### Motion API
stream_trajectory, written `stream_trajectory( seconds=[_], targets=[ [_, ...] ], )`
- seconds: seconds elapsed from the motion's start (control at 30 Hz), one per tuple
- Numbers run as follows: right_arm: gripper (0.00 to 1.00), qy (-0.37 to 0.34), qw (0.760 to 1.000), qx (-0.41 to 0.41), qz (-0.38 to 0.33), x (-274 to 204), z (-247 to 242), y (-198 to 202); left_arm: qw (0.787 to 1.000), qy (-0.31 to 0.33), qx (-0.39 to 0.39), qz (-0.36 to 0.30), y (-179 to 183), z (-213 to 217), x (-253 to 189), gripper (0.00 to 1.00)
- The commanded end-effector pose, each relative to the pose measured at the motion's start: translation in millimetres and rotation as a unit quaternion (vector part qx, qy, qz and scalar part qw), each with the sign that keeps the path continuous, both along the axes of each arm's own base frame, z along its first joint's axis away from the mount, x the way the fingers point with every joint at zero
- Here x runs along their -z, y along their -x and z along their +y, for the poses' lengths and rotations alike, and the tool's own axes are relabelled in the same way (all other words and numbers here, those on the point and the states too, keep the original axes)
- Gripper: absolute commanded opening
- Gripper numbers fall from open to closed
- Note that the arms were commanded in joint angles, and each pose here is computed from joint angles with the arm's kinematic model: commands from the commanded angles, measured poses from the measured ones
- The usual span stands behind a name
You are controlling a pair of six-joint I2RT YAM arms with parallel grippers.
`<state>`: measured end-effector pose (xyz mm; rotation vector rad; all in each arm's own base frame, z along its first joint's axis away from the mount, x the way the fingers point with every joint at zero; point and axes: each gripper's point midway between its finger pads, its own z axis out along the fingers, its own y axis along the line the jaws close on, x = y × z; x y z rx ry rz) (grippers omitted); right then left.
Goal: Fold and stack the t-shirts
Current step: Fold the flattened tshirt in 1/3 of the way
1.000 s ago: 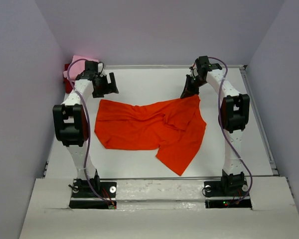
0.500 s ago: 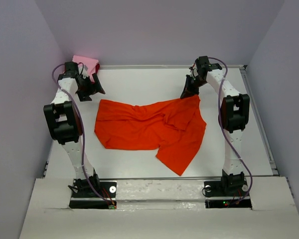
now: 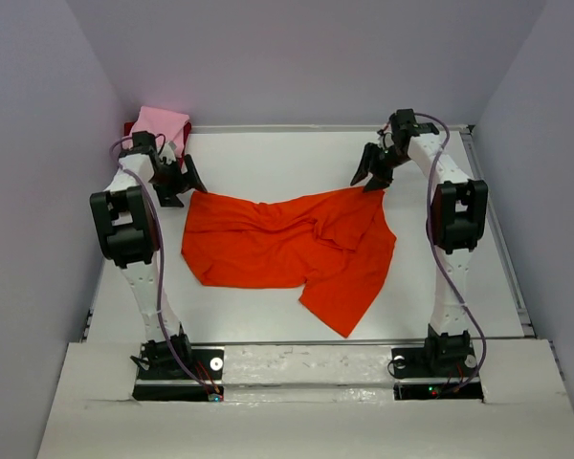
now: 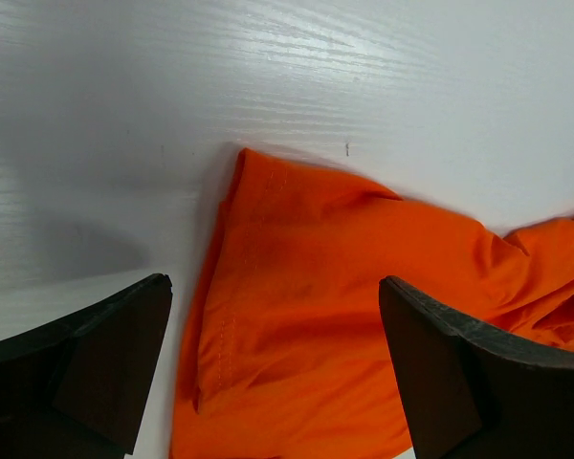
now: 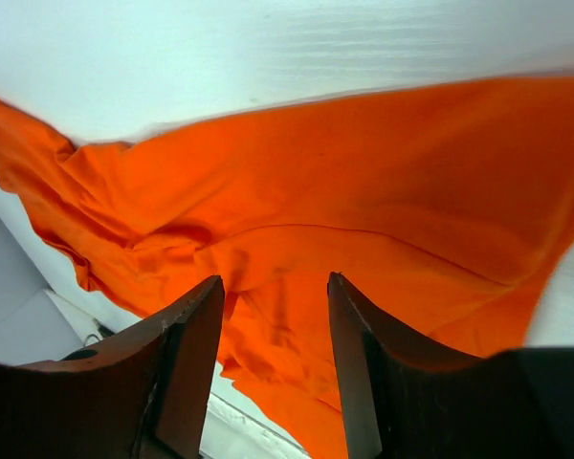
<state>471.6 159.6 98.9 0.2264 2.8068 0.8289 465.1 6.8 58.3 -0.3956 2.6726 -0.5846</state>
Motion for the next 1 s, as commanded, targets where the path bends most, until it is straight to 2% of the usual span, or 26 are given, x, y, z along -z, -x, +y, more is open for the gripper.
stream_trajectory(
  seconds=[0.0, 0.3, 0.57, 0.97],
  targets=[
    [0.54, -0.018, 0.999, 0.051, 0.004, 0.3, -45.0, -13.2, 0.999, 0.03, 0.007, -0.012, 0.0, 0.7, -11.8, 0.99],
    [0.67, -0.011, 0.996, 0.087, 0.015, 16.1, -84.8, -21.3, 0.999, 0.048, 0.012, -0.009, -6.2, -2.1, -4.3, 0.99],
    [0.68, -0.015, 0.995, 0.092, 0.041, 45.4, -91.9, -17.2, 0.999, 0.047, 0.012, 0.001, -10.1, 0.4, 9.6, 0.99],
    [0.66, -0.039, 0.992, 0.11, 0.042, 55.6, -112.1, -19.0, 0.998, 0.056, 0.013, -0.004, -13.5, 0.1, 9.5, 0.98]
  ],
)
